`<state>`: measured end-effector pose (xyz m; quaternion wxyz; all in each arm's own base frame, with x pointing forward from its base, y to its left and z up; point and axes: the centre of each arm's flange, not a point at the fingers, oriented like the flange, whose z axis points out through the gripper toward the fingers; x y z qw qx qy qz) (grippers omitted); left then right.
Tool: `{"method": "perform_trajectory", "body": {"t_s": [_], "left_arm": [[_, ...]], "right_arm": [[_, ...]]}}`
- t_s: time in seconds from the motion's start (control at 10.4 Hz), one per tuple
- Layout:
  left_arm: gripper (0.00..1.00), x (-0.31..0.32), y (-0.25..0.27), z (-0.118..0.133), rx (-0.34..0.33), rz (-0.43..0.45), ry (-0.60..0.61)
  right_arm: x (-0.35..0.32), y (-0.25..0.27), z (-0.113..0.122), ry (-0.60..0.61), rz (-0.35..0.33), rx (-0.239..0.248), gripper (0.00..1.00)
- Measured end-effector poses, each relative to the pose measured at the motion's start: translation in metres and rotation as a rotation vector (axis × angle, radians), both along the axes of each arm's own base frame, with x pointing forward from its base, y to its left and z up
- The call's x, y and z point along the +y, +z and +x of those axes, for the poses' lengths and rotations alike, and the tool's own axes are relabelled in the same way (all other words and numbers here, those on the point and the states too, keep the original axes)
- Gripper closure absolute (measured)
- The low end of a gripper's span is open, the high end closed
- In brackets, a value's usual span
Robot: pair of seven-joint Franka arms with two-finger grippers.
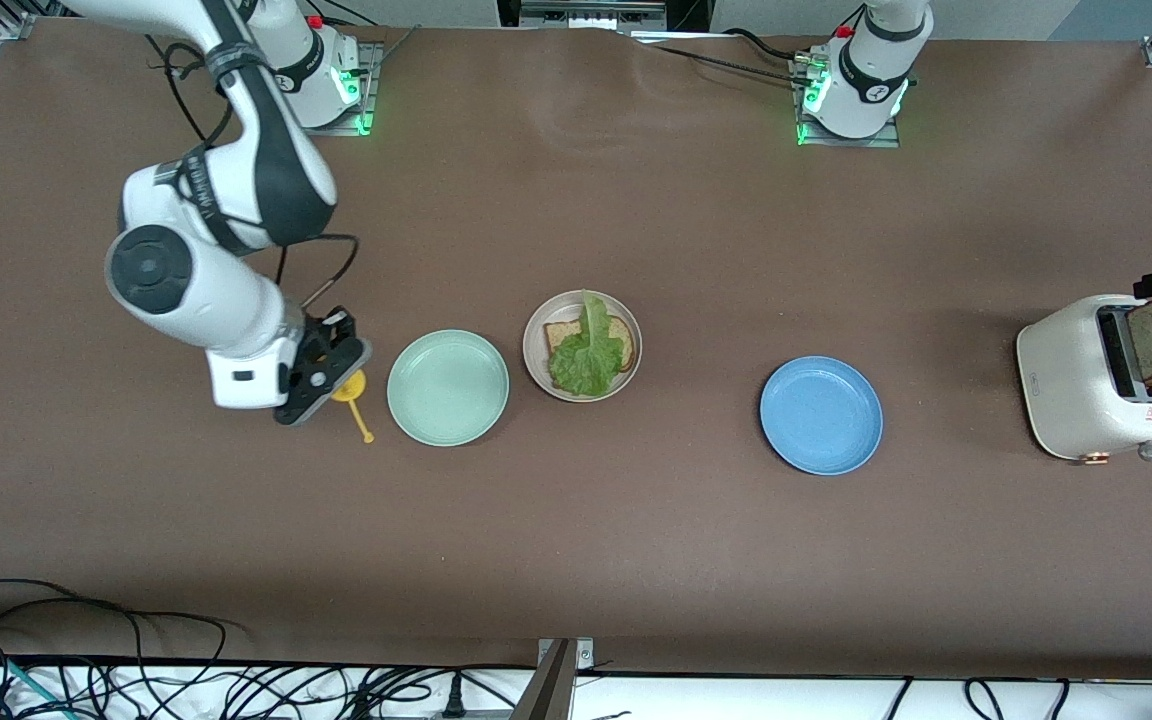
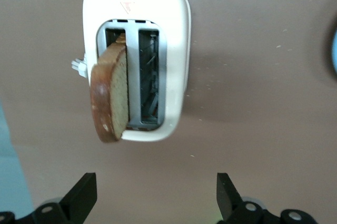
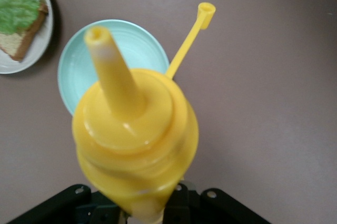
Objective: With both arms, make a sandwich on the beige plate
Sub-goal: 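Return the bottle beside the green plate while the left gripper reaches toaster, then lower the bottle to the table while the left gripper grasps the toast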
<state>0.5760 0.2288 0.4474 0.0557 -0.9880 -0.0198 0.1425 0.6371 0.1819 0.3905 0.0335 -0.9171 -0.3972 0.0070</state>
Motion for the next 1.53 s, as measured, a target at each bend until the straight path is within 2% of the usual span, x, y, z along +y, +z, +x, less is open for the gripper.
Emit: {"method": "perform_trajectory", "body": {"t_s": [0.19,0.29,0.57,0.86,1.15,1.34,1.53], "left_arm": [[0.00,0.003,-0.023,0.016,-0.023,0.017,-0.042],[0.00,0.008,-0.032,0.018,-0.019,0.030,-0.051],[0.00,0.035,-0.040,0.014,-0.011,0.065,-0.082],[0.00,0.046,-0.050,0.013,-0.009,0.059,-0.076],[0.00,0.053,-0.059,0.009,-0.025,-0.005,-0.027],[0.00,0.062,-0.059,0.005,-0.031,-0.019,-0.005],[0.00,0.061,-0.061,0.005,-0.030,-0.022,-0.005]], "right_arm": [[-0.020,-0.016,0.002,-0.013,0.037,-0.045,0.80],[-0.027,-0.025,0.002,-0.025,0.078,-0.066,0.80],[-0.058,-0.051,0.001,-0.054,0.157,-0.134,0.80],[-0.074,-0.082,-0.011,-0.082,0.239,-0.167,0.80],[-0.086,-0.109,-0.025,-0.104,0.280,-0.140,0.80],[-0.090,-0.128,-0.028,-0.105,0.332,-0.126,0.80],[-0.093,-0.147,-0.030,-0.094,0.353,-0.123,0.80]]}}
